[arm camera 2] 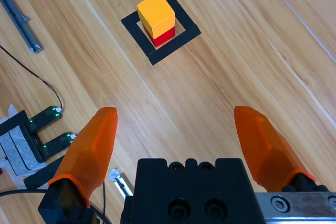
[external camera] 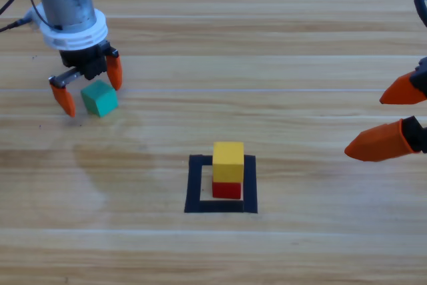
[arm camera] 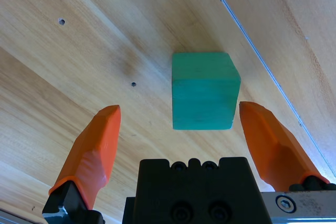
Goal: Stack the blocks in the rectangular block: red at the bottom, yellow in the middle, green on top
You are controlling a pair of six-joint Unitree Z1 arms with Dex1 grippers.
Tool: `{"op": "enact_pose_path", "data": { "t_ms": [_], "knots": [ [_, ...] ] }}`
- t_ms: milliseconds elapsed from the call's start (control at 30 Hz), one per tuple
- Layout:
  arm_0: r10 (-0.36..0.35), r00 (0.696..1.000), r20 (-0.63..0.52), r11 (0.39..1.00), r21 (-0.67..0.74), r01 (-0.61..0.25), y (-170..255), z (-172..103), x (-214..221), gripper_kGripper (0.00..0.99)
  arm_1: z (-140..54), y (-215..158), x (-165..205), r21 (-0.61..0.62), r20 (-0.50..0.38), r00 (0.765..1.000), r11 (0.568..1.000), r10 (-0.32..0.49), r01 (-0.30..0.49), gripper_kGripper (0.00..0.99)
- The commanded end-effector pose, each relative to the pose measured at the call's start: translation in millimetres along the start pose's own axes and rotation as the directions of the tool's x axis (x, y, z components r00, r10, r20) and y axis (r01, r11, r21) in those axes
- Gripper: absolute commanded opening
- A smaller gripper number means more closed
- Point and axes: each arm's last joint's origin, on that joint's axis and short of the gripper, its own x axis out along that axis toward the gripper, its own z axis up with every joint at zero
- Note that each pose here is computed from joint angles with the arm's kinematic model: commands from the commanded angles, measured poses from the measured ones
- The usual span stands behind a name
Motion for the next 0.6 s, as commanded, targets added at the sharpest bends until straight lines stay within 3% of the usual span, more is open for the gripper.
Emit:
{"op": "enact_pose_path", "data": {
  "t_ms": [33, 600],
  "knots": [
    [0.056, 0.998, -0.028, 0.998, -0.022, -0.056, -2, 11, 26, 0.976, -4.3, -9, 20, 0.032, -0.065, 0.998, 0.999, 0.008, -0.006, 0.982],
    [0.083, 0.996, -0.035, 0.996, -0.037, -0.084, -13, 2, 50, 0.928, -4.8, -9, 21, 0.034, -0.069, 0.998, 0.999, 0.009, -0.006, 0.983]
  ]
}}
